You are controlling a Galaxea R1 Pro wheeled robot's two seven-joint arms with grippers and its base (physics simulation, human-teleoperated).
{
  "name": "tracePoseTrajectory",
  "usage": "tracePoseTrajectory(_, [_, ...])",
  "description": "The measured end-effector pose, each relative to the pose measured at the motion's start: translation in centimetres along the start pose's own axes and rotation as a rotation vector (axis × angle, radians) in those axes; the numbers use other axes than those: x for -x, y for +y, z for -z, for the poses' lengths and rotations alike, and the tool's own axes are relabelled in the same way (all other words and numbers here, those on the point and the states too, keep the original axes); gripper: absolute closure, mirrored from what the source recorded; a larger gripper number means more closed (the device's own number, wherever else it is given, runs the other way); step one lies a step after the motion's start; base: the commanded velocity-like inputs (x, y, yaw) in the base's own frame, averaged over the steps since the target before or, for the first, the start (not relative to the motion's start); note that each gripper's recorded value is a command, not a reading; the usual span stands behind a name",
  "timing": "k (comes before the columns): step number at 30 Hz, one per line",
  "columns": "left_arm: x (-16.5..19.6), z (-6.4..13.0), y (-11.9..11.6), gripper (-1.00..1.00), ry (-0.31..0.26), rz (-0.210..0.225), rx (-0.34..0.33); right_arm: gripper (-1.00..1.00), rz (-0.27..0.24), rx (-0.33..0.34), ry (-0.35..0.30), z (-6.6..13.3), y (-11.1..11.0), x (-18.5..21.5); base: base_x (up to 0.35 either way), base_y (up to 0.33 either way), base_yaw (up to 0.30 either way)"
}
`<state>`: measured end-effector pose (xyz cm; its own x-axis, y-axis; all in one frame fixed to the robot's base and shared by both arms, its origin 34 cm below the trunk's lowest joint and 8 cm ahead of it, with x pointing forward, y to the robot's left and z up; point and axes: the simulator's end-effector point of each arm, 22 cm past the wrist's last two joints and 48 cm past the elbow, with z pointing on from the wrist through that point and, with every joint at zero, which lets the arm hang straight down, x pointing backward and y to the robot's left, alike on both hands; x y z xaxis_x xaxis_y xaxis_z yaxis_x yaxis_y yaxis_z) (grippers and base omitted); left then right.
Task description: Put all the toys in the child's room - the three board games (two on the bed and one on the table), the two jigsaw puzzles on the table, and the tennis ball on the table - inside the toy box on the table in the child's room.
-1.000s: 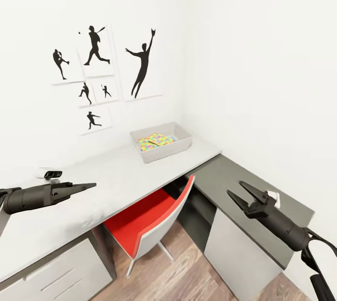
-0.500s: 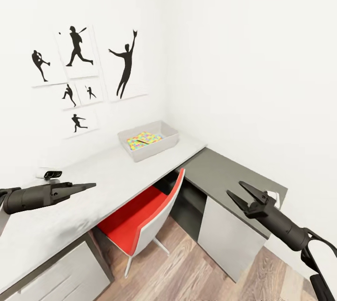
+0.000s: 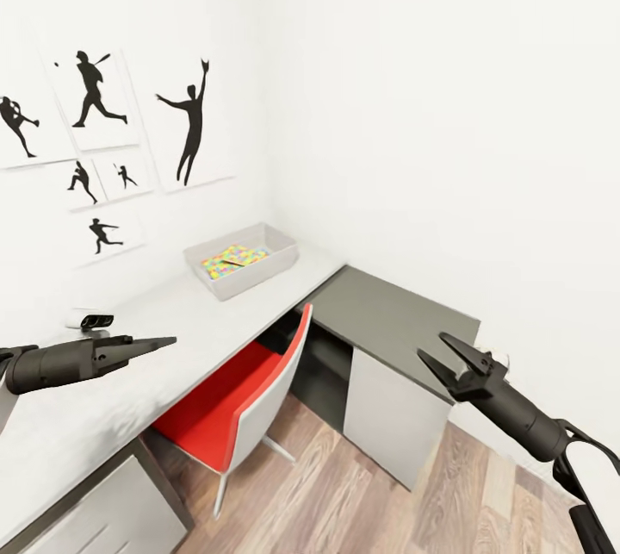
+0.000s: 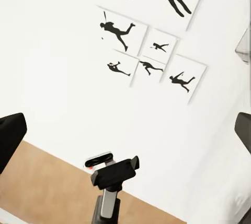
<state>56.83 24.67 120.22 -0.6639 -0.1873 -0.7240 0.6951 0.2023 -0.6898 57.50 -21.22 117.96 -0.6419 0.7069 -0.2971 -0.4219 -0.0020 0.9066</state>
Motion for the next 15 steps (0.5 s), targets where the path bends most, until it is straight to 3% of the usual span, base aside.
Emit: tracePoseTrajectory(15, [0.25,0.18,-0.47,-1.0,-0.003,-0.011,0.001,-1.0,0.017,0.009,-0.011,-0.11,0.56,0.21,-0.251,0.142,-0.275])
